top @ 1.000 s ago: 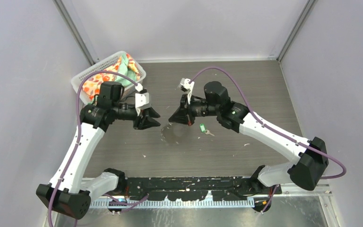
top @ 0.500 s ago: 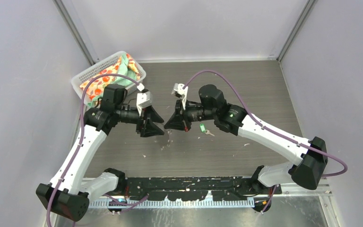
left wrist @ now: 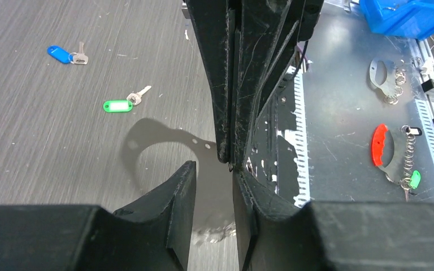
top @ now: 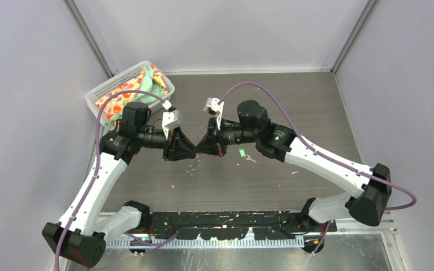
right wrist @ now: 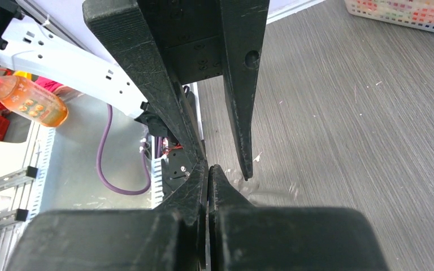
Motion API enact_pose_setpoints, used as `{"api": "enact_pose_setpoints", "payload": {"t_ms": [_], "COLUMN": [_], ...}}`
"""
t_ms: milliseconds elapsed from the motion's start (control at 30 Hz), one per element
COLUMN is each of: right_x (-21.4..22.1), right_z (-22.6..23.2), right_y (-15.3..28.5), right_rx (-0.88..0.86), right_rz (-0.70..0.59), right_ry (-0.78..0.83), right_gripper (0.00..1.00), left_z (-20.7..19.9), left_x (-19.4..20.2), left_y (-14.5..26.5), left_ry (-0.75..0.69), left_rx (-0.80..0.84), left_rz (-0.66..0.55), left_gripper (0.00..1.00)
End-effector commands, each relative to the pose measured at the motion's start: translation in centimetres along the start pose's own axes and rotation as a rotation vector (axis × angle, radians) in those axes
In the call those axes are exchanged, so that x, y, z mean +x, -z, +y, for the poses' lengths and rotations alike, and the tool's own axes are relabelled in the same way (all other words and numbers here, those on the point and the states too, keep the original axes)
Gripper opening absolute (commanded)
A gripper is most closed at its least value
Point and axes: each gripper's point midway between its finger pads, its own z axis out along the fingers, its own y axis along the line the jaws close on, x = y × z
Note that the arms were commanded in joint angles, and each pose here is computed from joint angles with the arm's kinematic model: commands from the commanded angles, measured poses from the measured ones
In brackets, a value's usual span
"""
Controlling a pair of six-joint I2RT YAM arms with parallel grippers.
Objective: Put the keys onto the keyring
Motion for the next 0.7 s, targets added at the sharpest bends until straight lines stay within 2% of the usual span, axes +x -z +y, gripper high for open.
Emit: {"api": "enact_pose_setpoints", "payload": {"t_ms": [0,100,233,467,600,667], "right_x": [-4.4,-4.6,-5.4,-4.8,-4.3,-4.0], "right_z": [2.0,1.8,2.1,1.8,1.9,2.0], "right_y": [0.4,0.2,-0.1,-1.1,-1.5,-1.6], "right_rx": [-0.036,-0.026,-0.044,-0.039,-0.046,-0.052], "right_rz": [-0.135,-0.151,-0.198,-0.187,-0.174,-0.166], "right_ry": [0.045,0.028,0.017,-0.014,-0.036,-0.047], "right_gripper": [0.01,0.01,0.01,0.01,0.01,0.01], "left_z": [-0.8,-1.1,-1.5,-1.7,-1.3,-1.2], "left_x": [-1.9,-2.4,-2.7,-3.1,-3.3,-3.4], "left_y": [0.0,0.1,0.2,0.3,0.4,0.5], "left_ry": [-0.039,-0.033,-0.036,-0.021,-0.026,-0.031], "left_rx": [0.026,0.033,0.031,0.026,-0.008,-0.022], "left_rz": [-0.065,-0.081,-0.09,-0.107,-0.118,-0.125], "left_gripper": [0.32,0.29,0.12,0.12,0.03,0.02]}}
